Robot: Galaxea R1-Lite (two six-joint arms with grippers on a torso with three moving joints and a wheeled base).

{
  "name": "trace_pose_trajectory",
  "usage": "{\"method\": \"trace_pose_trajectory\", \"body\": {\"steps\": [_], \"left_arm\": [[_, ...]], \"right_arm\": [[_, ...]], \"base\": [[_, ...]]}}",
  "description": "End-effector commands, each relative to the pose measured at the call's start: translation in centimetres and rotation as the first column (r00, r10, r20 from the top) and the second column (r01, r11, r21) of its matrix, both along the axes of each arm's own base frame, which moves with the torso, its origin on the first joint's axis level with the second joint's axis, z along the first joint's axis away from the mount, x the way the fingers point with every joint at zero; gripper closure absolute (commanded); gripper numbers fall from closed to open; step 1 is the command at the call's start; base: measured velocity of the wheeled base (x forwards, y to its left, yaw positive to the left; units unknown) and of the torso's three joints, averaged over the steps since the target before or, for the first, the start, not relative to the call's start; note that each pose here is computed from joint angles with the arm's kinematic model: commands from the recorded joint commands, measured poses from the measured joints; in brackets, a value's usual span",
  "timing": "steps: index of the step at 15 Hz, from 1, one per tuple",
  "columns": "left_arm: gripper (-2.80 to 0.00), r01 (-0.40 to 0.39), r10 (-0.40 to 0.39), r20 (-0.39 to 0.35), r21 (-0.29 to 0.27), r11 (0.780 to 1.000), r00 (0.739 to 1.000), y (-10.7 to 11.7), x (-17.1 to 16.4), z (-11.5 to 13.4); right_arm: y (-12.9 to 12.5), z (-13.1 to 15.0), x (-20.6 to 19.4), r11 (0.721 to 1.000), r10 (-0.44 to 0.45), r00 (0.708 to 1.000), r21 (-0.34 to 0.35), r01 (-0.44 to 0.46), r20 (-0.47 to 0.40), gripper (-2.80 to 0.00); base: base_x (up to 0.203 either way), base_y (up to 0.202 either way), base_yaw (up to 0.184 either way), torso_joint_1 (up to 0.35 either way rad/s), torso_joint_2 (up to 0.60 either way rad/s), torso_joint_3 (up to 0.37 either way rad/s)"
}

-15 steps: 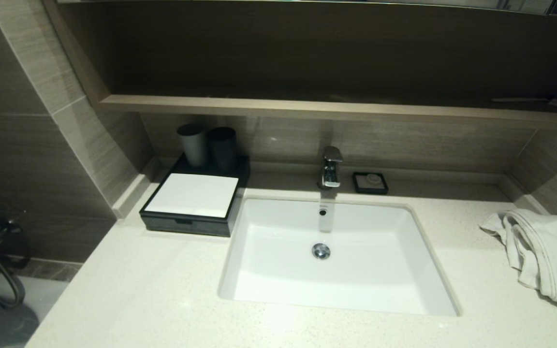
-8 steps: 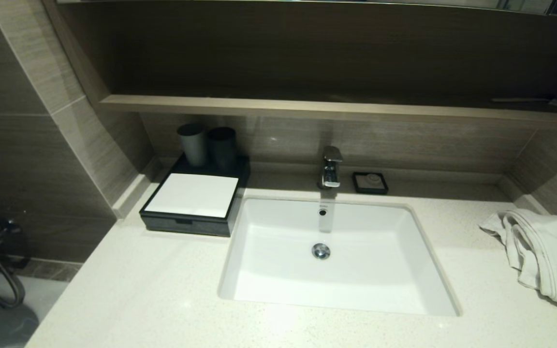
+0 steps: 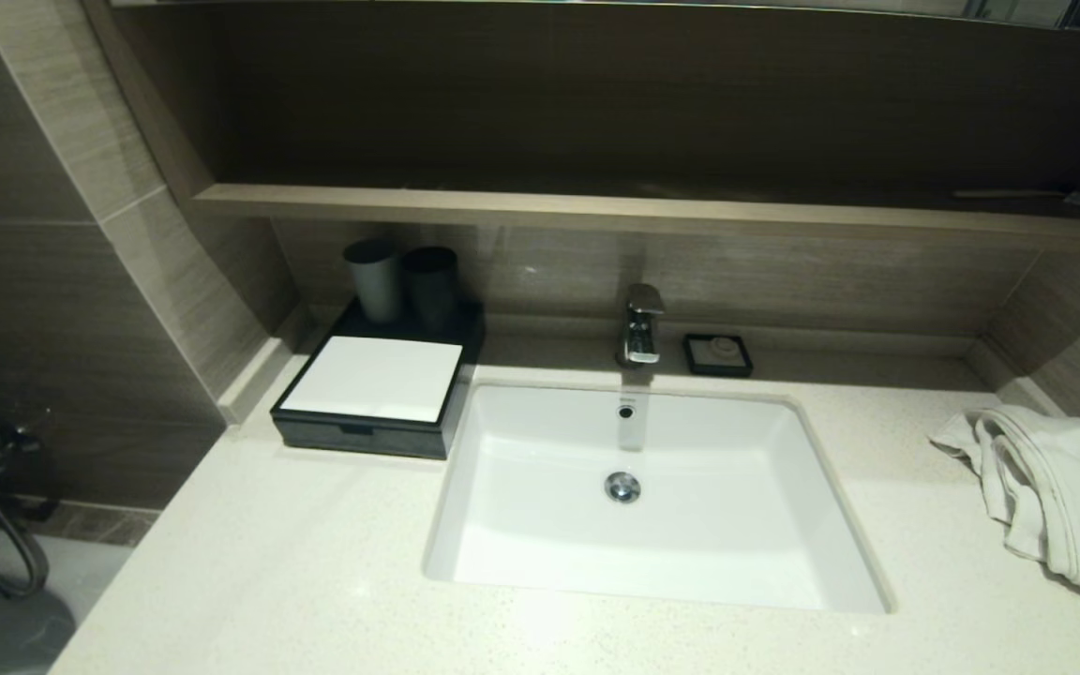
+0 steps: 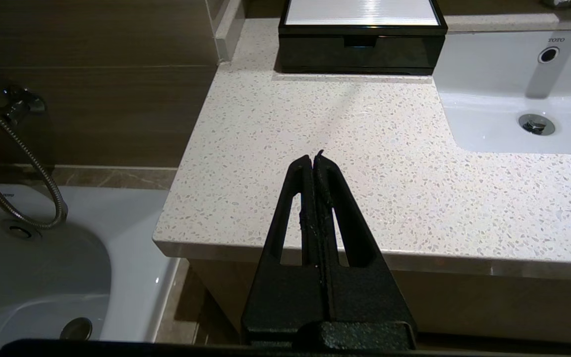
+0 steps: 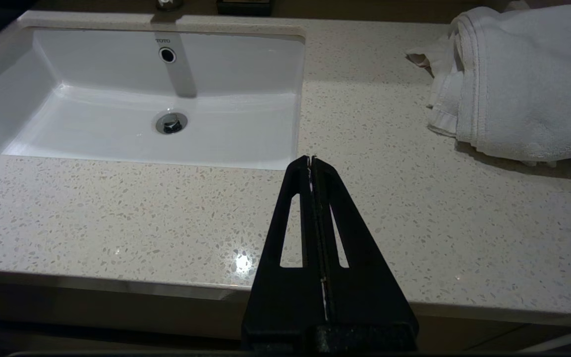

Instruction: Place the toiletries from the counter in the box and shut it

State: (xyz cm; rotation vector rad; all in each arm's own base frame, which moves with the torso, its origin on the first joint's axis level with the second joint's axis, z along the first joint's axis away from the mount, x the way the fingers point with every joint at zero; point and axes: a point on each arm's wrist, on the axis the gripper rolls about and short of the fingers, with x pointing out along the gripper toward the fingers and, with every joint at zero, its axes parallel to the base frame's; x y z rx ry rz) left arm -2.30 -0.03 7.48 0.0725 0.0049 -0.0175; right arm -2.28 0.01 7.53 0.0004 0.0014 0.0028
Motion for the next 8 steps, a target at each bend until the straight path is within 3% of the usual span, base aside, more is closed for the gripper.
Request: {"method": "trace_pose_trajectory", "body": {"steps": [1, 8], "left_arm": [[0.00, 0.000, 0.000, -0.002, -0.002, 1.000, 1.000, 0.00, 0.02, -0.01], [0.00, -0.003, 0.003, -0.004, -0.014, 1.000, 1.000, 0.01, 0.02, -0.02]], "right_arm": [[0.00, 0.00, 0.00, 1.000, 0.000, 1.000, 0.000, 0.000, 0.000, 0.00], [0.00, 0.00, 0.00, 1.000, 0.000, 1.000, 0.000, 0.000, 0.000, 0.00]], "base": [[0.000, 0.000, 0.000, 0.000, 0.00, 0.000], [0.000, 0.000, 0.000, 0.000, 0.00, 0.000]]}}
